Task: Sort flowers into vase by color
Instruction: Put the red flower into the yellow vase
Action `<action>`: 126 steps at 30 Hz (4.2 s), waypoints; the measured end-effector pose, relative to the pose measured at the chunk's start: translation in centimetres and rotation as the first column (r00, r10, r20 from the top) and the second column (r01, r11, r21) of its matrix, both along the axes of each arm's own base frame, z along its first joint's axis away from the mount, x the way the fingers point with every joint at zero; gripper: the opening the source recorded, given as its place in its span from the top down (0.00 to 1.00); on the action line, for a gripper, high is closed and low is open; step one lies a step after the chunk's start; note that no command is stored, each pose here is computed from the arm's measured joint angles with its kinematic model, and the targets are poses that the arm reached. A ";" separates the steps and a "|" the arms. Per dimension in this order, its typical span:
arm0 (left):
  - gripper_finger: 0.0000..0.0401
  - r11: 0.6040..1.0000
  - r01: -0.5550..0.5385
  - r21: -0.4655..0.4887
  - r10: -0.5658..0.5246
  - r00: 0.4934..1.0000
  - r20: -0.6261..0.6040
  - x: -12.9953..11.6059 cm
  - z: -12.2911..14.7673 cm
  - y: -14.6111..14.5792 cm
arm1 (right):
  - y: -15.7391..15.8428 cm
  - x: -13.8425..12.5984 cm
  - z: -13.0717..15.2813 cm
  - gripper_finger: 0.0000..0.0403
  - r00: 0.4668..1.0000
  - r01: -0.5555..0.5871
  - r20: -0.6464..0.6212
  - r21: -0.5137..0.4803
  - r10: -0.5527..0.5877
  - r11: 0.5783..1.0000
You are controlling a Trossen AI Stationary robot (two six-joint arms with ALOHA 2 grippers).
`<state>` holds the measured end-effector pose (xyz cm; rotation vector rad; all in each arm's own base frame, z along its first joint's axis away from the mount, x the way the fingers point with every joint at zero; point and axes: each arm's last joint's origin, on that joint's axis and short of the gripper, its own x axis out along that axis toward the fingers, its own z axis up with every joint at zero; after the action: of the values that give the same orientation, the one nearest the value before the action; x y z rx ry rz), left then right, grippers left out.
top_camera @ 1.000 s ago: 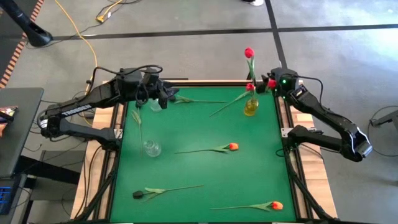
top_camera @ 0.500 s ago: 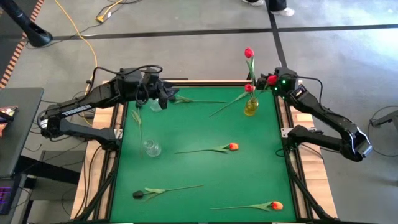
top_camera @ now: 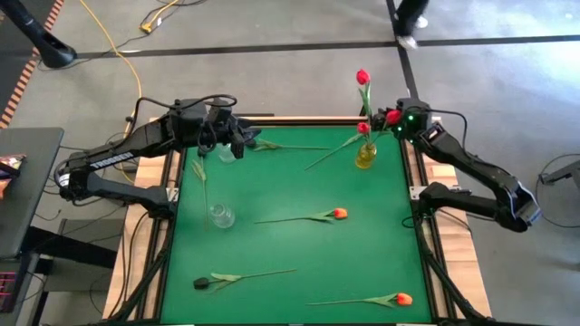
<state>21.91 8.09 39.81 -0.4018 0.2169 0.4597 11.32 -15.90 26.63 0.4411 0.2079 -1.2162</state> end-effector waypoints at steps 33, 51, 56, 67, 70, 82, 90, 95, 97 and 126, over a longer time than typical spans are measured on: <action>0.55 1.000 0.001 -0.011 -0.001 1.000 -0.006 0.0 -0.1 0.0 | -0.8 0.6 -0.6 0.23 0.971 0.202 0.117 0.050 -0.207 0.978; 0.55 1.000 0.010 0.010 -0.009 1.000 -0.015 0.0 -0.1 0.0 | -0.6 1.3 -0.2 0.23 0.788 0.194 0.531 0.265 -0.311 0.945; 0.55 1.000 0.012 0.009 -0.012 1.000 -0.015 0.0 -0.1 0.0 | -0.8 1.0 -0.2 0.23 0.753 0.217 0.559 0.287 -0.348 0.933; 0.55 1.000 0.015 0.009 -0.014 1.000 -0.015 0.0 -0.1 0.0 | -0.9 0.8 -0.2 0.23 0.912 0.216 0.328 0.125 -0.246 0.968; 0.55 1.000 0.014 0.009 -0.014 1.000 -0.015 0.0 -0.1 0.0 | -0.9 0.7 -0.2 0.23 0.948 0.217 0.225 0.060 -0.225 0.974; 0.55 1.000 0.013 0.009 -0.013 1.000 -0.015 0.0 -0.1 0.0 | -0.7 0.9 -0.1 0.23 0.985 0.139 -0.094 -0.092 -0.147 0.986; 0.55 1.000 0.012 0.009 -0.012 1.000 -0.014 0.0 -0.1 0.0 | 0.1 1.4 0.1 0.23 0.944 0.229 -0.198 -0.177 -0.262 0.957; 0.55 1.000 0.011 0.009 -0.011 1.000 -0.014 0.0 -0.1 0.0 | 0.3 1.5 0.1 0.23 0.932 0.310 -0.135 -0.181 -0.336 0.933; 0.55 1.000 0.011 0.009 -0.010 1.000 -0.014 0.0 -0.1 0.0 | 0.4 1.6 0.2 0.23 0.932 0.333 -0.092 -0.172 -0.351 0.927; 0.55 1.000 0.020 0.006 -0.020 1.000 -0.014 0.0 -0.1 -0.1 | -0.8 1.2 0.0 0.23 0.914 0.091 0.381 0.141 -0.139 0.986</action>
<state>21.89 8.04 39.71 -0.3898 0.2331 0.4438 12.54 -16.70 26.66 0.8008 -0.0897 -1.2076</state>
